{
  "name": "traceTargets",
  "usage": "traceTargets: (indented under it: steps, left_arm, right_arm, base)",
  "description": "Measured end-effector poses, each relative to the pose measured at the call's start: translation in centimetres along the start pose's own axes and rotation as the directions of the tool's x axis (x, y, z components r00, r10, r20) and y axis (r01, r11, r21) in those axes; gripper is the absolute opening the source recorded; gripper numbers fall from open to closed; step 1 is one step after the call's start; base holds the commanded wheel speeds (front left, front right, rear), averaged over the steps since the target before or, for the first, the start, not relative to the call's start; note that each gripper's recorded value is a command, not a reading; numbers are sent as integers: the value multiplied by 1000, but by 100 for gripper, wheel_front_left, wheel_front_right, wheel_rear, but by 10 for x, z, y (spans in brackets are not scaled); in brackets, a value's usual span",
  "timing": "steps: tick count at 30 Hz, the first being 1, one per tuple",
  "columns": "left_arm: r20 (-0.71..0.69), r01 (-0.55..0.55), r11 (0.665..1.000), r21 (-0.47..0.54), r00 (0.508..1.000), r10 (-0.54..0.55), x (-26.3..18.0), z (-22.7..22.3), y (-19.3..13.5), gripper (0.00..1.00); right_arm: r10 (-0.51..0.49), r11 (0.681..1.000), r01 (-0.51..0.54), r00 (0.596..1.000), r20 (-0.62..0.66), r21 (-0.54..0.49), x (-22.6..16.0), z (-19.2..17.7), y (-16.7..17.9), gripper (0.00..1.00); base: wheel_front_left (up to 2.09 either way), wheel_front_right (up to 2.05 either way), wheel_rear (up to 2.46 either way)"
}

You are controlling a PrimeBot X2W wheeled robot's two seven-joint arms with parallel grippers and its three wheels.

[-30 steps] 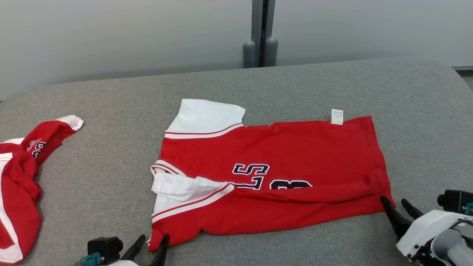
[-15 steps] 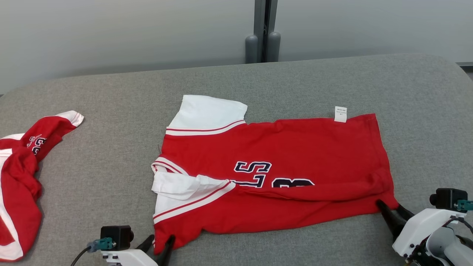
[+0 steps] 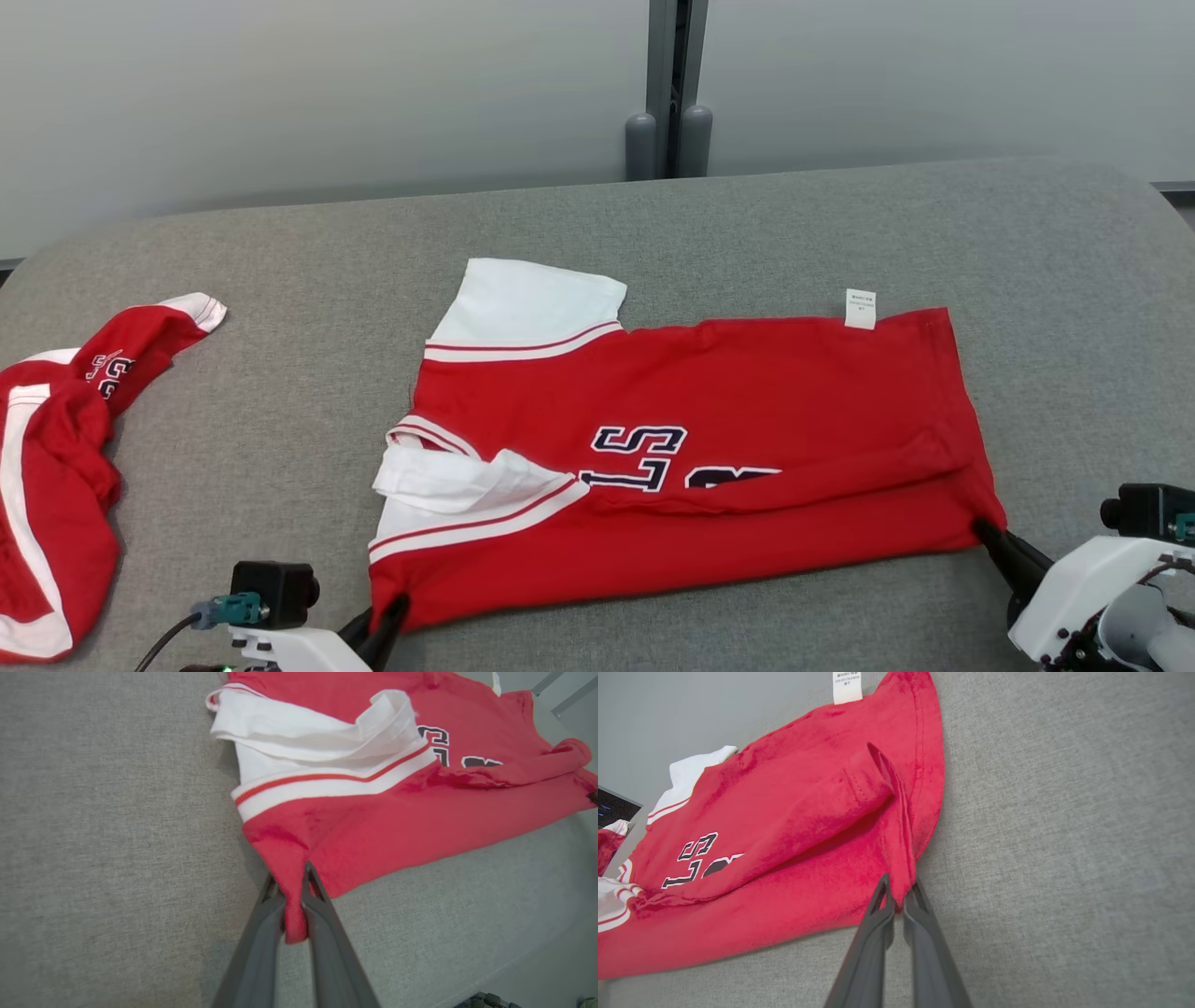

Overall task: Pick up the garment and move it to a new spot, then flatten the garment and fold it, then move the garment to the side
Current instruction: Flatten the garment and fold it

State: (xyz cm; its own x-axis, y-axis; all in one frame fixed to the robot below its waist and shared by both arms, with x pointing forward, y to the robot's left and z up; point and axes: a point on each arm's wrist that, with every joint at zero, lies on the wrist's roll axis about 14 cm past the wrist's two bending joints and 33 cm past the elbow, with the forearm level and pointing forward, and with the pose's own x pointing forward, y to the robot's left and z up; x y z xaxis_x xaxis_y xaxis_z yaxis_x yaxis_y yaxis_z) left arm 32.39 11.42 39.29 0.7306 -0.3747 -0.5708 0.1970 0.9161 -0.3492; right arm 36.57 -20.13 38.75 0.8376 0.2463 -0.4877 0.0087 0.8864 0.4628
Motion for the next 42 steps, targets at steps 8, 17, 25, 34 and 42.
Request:
traceTargets:
  steps: [8, 17, 25, 34, 42]
  left_arm:
    - [-80, 10, 999, 35, 997, -7, -28, -17, -1, 0]
    - [-164, 40, 999, 3, 986, -39, -45, -38, -15, 0]
    - [-195, 31, 999, -8, 980, -32, -45, -47, -13, 100]
    - [-82, 5, 999, 44, 997, -1, -46, -13, -5, 100]
    - [-1, 2, 977, 212, 1000, -1, -26, 46, 4, 100]
  right_arm:
    - [15, 999, -12, 996, -83, 31, -23, -16, -6, 0]
    - [-9, 997, 23, 981, -194, 73, -46, -43, -21, 0]
    - [-41, 995, 60, 977, -210, 83, -48, -48, -30, 100]
    - [-26, 999, 30, 995, -93, 39, -46, -13, -23, 100]
    - [-16, 999, 17, 998, 53, -32, -29, 42, -12, 100]
  base:
    - [0, 0, 0]
    - [0, 0, 0]
    - [0, 0, 0]
    - [0, 0, 0]
    - [0, 0, 0]
